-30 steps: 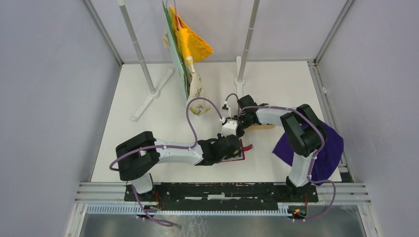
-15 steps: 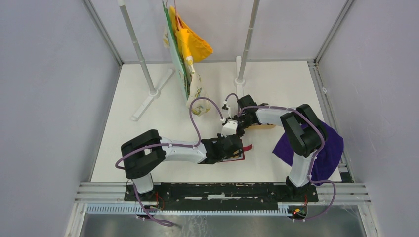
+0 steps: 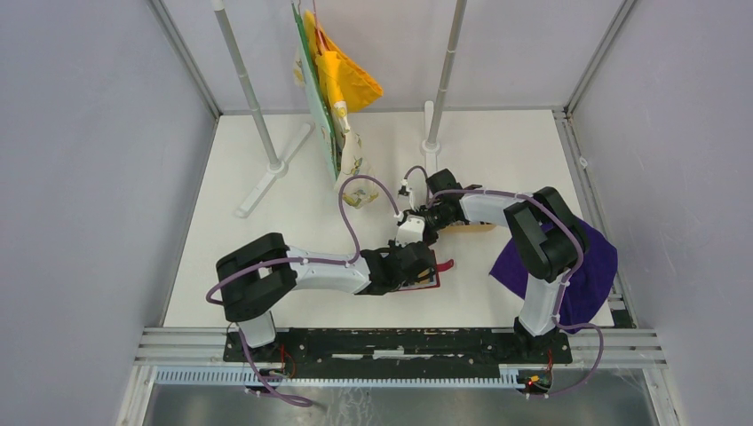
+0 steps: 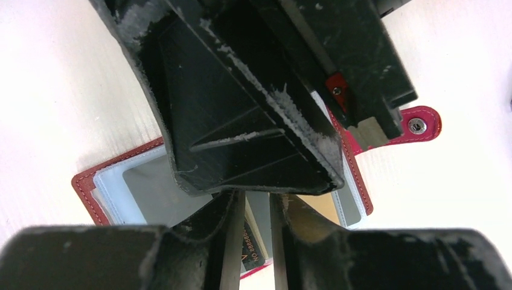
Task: Put the credit cards into the card holder
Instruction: Insert the credit card into the card holder.
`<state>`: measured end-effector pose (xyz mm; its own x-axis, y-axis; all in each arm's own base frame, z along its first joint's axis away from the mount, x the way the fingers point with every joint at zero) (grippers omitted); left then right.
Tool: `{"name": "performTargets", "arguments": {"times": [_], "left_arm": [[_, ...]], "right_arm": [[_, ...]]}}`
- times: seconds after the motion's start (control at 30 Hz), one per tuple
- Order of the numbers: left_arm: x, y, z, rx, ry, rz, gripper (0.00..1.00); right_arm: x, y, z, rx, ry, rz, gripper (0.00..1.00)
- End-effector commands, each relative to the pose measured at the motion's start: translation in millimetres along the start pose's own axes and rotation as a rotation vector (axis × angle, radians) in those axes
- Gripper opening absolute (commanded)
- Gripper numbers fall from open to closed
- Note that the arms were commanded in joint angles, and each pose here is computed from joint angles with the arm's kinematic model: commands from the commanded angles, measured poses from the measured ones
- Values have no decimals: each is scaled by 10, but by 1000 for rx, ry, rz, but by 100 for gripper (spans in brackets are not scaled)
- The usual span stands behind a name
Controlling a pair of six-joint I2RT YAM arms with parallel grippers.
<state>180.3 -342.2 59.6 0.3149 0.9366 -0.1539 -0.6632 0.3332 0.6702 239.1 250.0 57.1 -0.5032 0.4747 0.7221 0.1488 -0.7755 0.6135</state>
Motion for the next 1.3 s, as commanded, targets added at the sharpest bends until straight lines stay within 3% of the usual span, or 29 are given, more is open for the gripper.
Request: {"name": "performTargets", "arguments": {"times": [0.0, 0.4, 0.73, 1.0, 1.13, 1.27], "left_arm": [[169, 12, 48, -22, 40, 65, 29], [240, 74, 77, -24, 55, 65, 31], [-61, 493, 374, -71, 27, -205, 31], [121, 881, 409, -149, 28, -318, 31], [331, 954, 310, -176, 49, -303, 32], [535, 966, 238, -185, 106, -277, 34]], "right_arm": [[77, 44, 60, -5, 56, 4, 43], [180, 150, 151, -28, 137, 4, 48], [251, 302, 261, -52, 274, -42, 50], [297, 435, 286, -68, 376, -92, 48], [460, 562, 239, -103, 541, -50, 46], [700, 680, 53, -163, 897, 52, 43]]}}
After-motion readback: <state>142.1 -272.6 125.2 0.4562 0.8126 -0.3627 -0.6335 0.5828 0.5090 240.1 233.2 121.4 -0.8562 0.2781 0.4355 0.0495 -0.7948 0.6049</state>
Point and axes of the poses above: each gripper's point midway between its finger pads, its own y axis back along the fingers, its own x axis along the line the jaws close on, z = x × y, the point moved 4 cm from there along y, back along the fingers
